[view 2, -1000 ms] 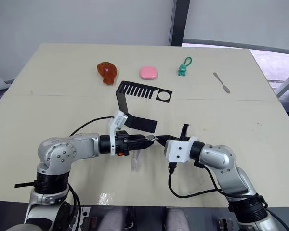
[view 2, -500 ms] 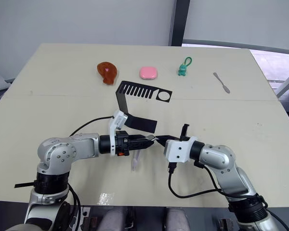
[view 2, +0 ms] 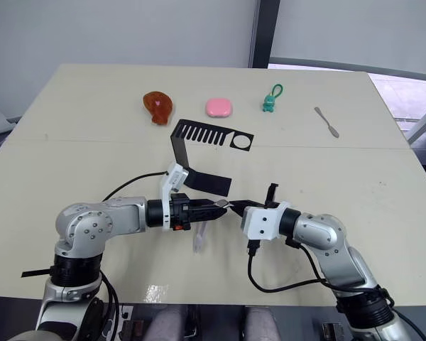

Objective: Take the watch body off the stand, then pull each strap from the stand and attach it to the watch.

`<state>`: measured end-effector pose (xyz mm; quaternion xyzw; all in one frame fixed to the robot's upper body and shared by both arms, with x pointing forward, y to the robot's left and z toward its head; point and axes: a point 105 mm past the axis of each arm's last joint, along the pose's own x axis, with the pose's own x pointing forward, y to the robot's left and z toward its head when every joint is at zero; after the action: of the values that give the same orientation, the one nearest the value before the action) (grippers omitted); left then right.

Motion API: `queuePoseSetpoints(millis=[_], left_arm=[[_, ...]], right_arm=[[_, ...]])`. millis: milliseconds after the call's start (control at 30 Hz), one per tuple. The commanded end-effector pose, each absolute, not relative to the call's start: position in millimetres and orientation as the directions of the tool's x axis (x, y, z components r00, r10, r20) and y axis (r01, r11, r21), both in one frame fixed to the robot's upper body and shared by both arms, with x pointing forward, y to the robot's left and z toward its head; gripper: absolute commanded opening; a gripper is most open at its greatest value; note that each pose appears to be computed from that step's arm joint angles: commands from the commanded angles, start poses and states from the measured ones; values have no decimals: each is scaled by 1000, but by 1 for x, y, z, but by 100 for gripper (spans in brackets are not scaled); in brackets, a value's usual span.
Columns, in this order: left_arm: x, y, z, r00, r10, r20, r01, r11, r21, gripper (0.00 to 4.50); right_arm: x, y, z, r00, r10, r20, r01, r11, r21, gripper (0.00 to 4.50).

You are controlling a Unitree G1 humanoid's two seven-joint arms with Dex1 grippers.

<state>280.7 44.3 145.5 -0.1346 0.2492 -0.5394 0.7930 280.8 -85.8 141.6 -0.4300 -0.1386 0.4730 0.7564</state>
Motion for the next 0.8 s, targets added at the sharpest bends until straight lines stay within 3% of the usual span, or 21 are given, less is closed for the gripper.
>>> queuePoseSetpoints(millis=[33,367,400,433,667,800], left_arm=[[259,17,155,156,-966,-205,851,237,-469,159],[265,22,155,189,-959,-213,853,268,-449,159],[267,24,156,200,-956,-213,852,277,-443,159],[269,26,156,209,-954,-216,854,286,-434,159],[274,48,161,223,-955,-195,882,283,-377,159],[269,69,171,185,-971,-153,941,220,-257,159]], right_arm=[[264,-56,155,404,905,-132,-583,143,-800,0],[265,-70,155,435,889,-143,-607,172,-776,0],[264,-75,152,435,884,-169,-622,160,-767,63],[263,-81,149,439,878,-192,-630,148,-762,88],[257,-128,143,476,826,-302,-661,109,-743,434],[246,-152,151,478,832,-283,-681,148,-717,448]])
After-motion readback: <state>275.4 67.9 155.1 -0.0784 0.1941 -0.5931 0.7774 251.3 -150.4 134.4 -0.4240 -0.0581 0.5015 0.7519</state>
